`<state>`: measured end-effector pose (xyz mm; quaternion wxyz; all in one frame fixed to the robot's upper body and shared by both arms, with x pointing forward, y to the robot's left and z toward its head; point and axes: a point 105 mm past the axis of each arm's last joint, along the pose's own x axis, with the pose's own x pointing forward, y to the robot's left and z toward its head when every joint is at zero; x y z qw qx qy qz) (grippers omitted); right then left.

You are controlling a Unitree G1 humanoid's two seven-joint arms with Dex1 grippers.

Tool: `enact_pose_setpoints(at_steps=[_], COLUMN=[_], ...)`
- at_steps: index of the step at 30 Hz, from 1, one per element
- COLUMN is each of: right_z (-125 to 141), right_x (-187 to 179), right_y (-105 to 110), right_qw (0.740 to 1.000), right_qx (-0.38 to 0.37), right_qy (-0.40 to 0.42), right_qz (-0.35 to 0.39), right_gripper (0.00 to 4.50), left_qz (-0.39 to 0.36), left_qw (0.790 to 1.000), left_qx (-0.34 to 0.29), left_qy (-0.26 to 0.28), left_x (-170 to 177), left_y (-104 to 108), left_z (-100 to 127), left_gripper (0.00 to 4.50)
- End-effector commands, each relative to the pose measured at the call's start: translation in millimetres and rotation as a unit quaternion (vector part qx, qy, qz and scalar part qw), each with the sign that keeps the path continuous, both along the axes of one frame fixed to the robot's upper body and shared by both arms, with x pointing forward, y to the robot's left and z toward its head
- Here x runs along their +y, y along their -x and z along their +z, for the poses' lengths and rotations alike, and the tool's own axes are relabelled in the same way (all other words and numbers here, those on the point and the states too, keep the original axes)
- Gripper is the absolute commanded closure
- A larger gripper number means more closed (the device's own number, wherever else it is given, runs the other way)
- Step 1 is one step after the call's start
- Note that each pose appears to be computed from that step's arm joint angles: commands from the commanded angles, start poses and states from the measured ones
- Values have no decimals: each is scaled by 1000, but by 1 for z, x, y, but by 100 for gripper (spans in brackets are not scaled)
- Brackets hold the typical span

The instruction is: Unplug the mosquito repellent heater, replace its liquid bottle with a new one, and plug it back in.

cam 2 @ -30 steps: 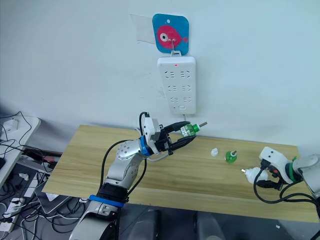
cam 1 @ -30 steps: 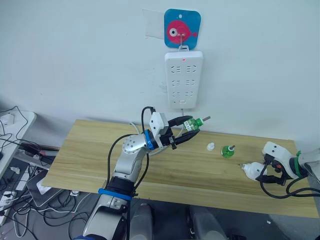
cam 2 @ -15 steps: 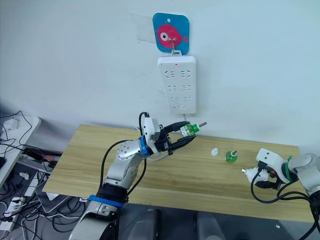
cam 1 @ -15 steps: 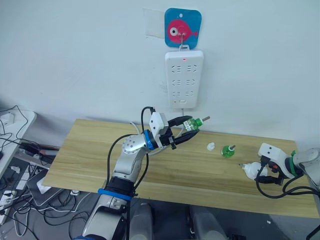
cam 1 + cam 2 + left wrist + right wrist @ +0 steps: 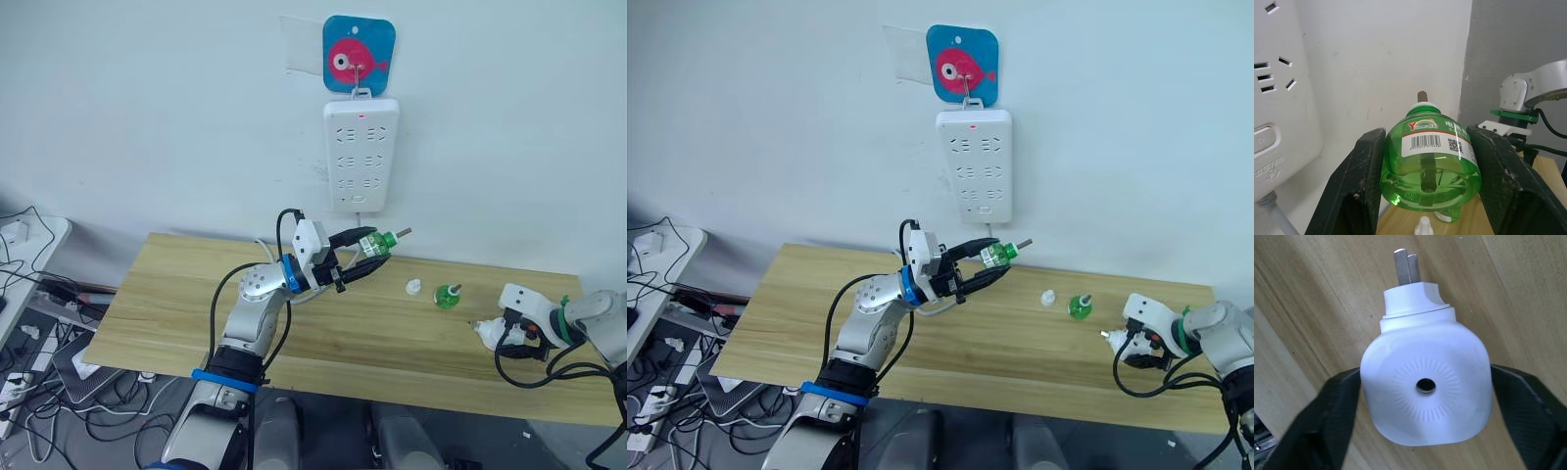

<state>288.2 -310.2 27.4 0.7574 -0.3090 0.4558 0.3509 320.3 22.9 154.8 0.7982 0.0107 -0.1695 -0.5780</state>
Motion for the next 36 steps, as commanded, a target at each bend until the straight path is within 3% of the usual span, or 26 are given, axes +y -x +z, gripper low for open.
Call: enact_pose_setpoints(at_steps=[1, 8, 11, 15, 19, 26, 36], right_z=[5, 34, 65, 117, 157, 172, 187], right_x=[-2, -1, 8, 37, 55, 83, 103], right_y=[0, 4, 17, 51, 54, 35, 33], right_qw=[1000, 998, 982, 912, 837, 795, 774], right_qx=[-3, -10, 24, 123, 157, 139, 145], right_qy=[-6, -56, -160, -363, -490, -570, -600], right_qz=[-1, -34, -97, -148, -184, -151, -140], right_gripper=[152, 152, 152, 152, 152, 152, 152], left_qz=[-7, -11, -25, -77, -147, -210, -210], left_qw=[1000, 1000, 1000, 997, 989, 977, 977], left_qx=[-22, -21, -18, -26, -13, -5, 3], left_qy=[11, 11, 0, -18, -23, -35, -35], left_x=[-3, -3, 0, 1, -2, -14, -13], left_y=[4, 5, 8, 16, 26, 38, 40], left_z=[12, 11, 8, 10, 18, 25, 23], left_gripper=[226, 226, 226, 226, 226, 226, 226])
